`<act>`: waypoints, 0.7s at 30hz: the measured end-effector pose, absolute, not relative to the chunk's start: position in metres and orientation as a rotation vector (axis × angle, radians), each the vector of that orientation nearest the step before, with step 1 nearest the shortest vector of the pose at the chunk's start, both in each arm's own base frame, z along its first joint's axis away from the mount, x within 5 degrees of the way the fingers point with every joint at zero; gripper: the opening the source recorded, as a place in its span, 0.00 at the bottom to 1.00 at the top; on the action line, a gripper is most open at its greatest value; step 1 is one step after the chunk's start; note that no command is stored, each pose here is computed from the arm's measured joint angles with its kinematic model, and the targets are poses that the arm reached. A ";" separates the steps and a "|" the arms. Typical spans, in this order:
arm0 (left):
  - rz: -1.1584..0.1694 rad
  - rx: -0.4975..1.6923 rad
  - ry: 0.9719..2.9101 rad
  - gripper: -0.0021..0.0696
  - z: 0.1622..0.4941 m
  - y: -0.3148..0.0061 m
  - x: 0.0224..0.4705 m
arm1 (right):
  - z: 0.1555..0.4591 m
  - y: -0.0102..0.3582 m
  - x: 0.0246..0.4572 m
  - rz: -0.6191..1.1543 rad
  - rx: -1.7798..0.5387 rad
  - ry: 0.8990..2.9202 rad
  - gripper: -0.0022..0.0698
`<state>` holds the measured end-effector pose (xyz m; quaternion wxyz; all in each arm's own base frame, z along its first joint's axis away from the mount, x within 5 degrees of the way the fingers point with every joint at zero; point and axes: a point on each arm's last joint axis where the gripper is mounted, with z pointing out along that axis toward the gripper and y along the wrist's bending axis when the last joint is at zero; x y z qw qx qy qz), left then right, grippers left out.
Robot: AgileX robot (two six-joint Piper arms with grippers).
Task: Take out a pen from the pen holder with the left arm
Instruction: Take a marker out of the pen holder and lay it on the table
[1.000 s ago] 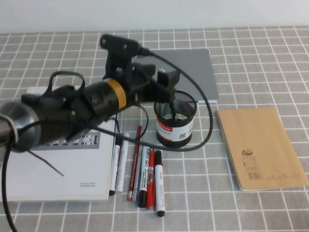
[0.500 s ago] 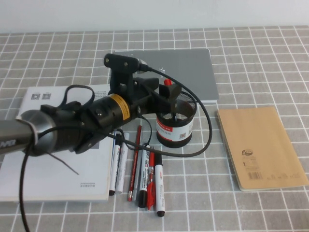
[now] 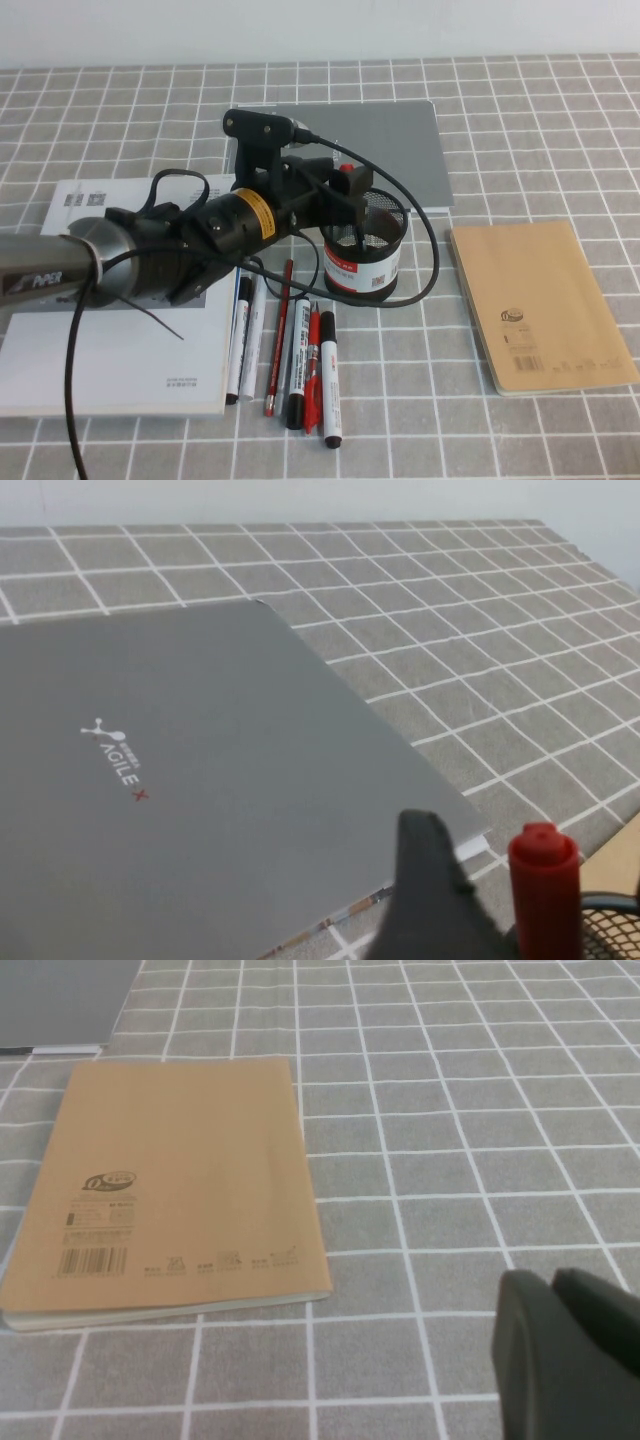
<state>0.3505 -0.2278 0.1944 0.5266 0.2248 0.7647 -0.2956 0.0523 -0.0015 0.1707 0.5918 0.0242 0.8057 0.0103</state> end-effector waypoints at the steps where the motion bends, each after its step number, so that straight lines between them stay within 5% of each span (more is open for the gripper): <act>1: -0.708 0.537 1.825 0.55 0.195 -0.228 0.351 | 0.171 -0.001 0.052 0.024 0.056 1.874 0.01; 10: -0.773 0.546 1.735 0.22 0.203 -0.232 0.349 | 0.171 -0.001 0.052 0.024 0.056 1.874 0.01; 21: -0.769 0.636 1.597 0.08 0.247 -0.230 0.336 | 0.171 -0.001 0.052 0.024 0.056 1.874 0.01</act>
